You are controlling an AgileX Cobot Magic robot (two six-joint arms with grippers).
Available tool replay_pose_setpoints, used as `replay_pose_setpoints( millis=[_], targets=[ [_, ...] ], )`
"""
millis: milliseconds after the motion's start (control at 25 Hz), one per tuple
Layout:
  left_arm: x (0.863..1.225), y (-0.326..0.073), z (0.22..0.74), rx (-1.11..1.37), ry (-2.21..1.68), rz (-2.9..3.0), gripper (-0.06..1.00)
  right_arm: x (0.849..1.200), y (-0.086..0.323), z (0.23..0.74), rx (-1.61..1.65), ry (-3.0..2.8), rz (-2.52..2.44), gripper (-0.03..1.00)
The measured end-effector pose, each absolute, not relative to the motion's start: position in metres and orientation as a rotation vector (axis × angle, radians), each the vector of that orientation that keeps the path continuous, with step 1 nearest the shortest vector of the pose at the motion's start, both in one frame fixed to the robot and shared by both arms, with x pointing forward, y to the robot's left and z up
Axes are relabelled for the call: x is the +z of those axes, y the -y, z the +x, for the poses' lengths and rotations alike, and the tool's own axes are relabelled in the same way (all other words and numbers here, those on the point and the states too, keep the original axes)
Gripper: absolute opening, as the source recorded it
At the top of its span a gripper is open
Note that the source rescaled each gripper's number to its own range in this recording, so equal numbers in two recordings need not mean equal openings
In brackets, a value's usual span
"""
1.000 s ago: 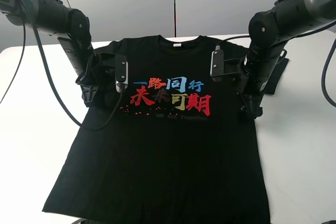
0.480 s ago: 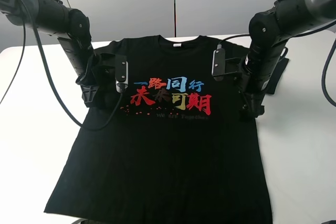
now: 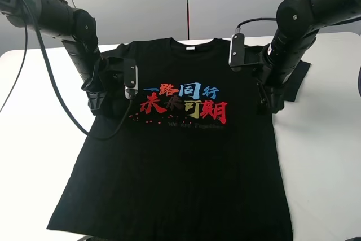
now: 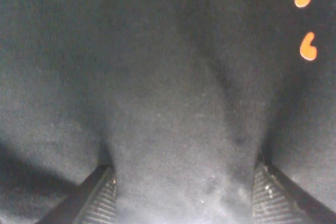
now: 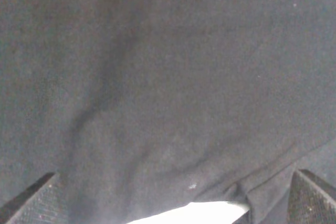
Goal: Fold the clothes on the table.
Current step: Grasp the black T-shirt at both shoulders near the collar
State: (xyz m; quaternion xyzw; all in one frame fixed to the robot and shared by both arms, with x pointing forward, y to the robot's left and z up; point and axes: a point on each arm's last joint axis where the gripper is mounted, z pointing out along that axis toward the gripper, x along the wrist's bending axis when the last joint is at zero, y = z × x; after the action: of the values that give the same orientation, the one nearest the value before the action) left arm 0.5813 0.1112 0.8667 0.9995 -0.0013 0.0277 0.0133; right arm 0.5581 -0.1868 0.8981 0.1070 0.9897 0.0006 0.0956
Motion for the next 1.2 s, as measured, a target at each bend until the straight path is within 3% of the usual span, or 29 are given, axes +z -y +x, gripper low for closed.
replay_pose_setpoints(
  millis=[400, 1200],
  targets=[
    [0.867, -0.111, 0.581, 0.086, 0.004, 3.114, 0.74, 0.869, 0.186, 0.558, -0.044, -3.006, 0.307, 0.9],
    [0.867, -0.111, 0.58, 0.067, -0.003, 3.117, 0.74, 0.863, 0.18, 0.557, 0.045, -3.066, 0.31, 0.9]
  ],
)
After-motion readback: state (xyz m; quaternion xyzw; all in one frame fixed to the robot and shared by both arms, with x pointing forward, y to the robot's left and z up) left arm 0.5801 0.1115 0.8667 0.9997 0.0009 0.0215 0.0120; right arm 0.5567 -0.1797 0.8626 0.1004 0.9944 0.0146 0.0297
